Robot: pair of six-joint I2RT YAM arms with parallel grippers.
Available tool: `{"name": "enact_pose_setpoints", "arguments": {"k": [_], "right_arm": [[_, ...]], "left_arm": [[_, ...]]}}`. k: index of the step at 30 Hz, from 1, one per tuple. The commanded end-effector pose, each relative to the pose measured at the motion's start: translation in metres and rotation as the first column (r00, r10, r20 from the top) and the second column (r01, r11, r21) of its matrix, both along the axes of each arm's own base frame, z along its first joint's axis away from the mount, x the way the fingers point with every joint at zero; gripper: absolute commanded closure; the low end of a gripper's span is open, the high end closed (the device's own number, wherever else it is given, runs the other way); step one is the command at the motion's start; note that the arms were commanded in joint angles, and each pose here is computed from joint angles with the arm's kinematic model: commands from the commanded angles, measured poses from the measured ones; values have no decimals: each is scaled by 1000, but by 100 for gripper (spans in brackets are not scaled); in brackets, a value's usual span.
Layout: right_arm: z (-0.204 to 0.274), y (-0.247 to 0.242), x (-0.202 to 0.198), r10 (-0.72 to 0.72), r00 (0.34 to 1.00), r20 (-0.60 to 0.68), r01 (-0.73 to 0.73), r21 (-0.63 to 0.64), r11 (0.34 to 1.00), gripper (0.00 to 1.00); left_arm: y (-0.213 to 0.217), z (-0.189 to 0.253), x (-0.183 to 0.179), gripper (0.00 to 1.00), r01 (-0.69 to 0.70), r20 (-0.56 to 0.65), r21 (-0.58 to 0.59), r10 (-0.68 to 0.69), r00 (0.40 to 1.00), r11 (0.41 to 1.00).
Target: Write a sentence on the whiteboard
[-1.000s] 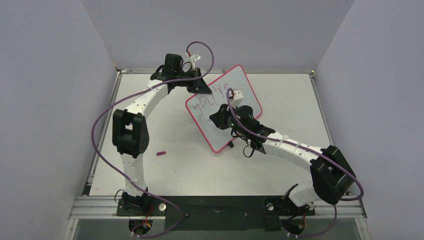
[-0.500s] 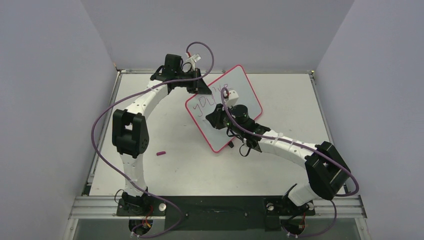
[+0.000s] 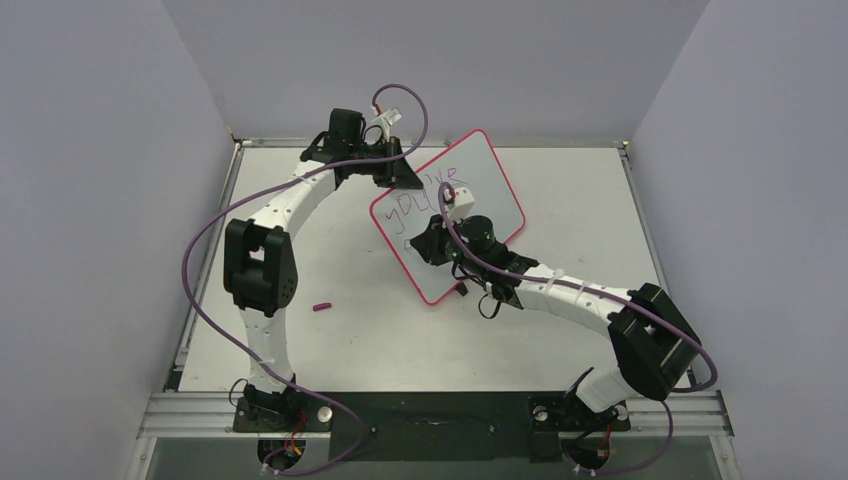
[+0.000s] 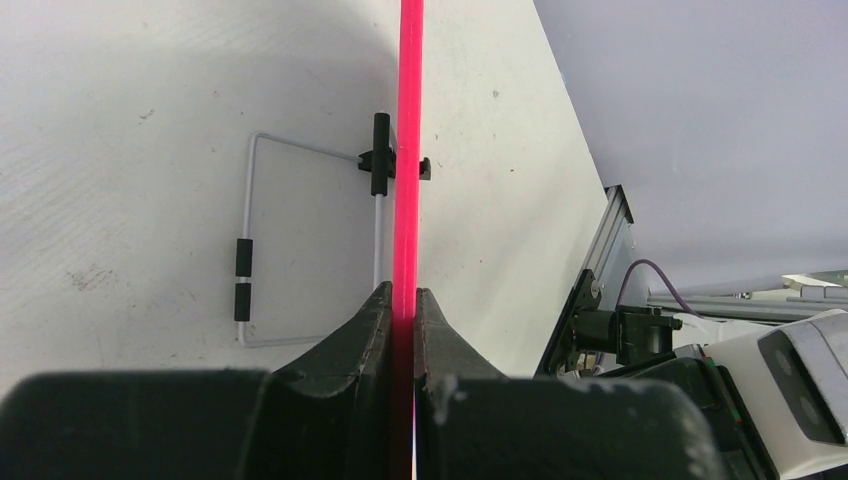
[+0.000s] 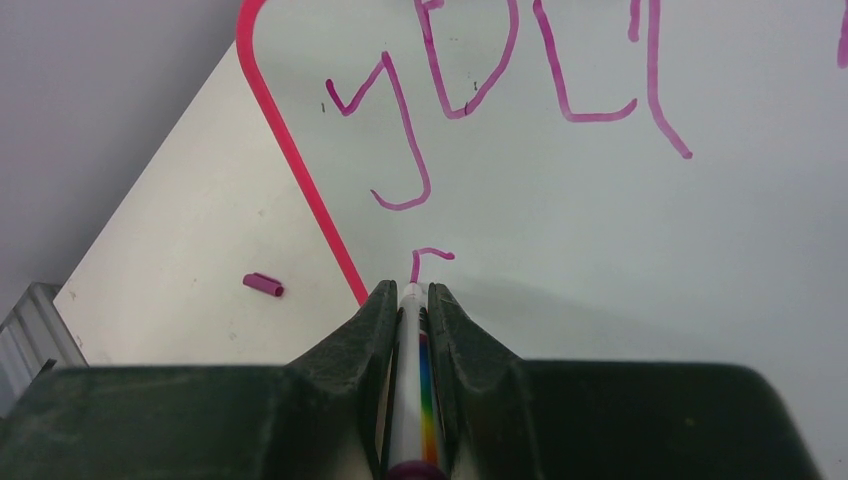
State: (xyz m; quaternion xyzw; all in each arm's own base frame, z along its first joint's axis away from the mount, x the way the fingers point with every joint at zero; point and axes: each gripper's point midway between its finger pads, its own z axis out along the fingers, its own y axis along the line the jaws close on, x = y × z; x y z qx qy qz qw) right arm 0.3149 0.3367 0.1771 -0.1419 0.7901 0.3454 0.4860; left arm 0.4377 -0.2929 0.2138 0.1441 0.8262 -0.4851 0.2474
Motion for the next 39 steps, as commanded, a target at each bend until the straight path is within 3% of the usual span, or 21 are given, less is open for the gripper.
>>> {"name": "enact_pose_setpoints", "arguments": {"k": [1, 21, 39], "right_arm": [[1, -2, -3, -6, 1000, 23, 6, 8, 1000, 100], [15, -23, 26, -95, 993, 72, 100, -56, 993, 100], [22, -8, 30, -50, 996, 68, 53, -37, 998, 100]], "left_arm": [[-6, 60, -18, 100, 60, 106, -84, -51, 993, 995], [-4, 63, -19, 100, 52, 106, -76, -43, 993, 996], [-3, 63, -19, 100, 50, 108, -74, -42, 993, 996]]}}
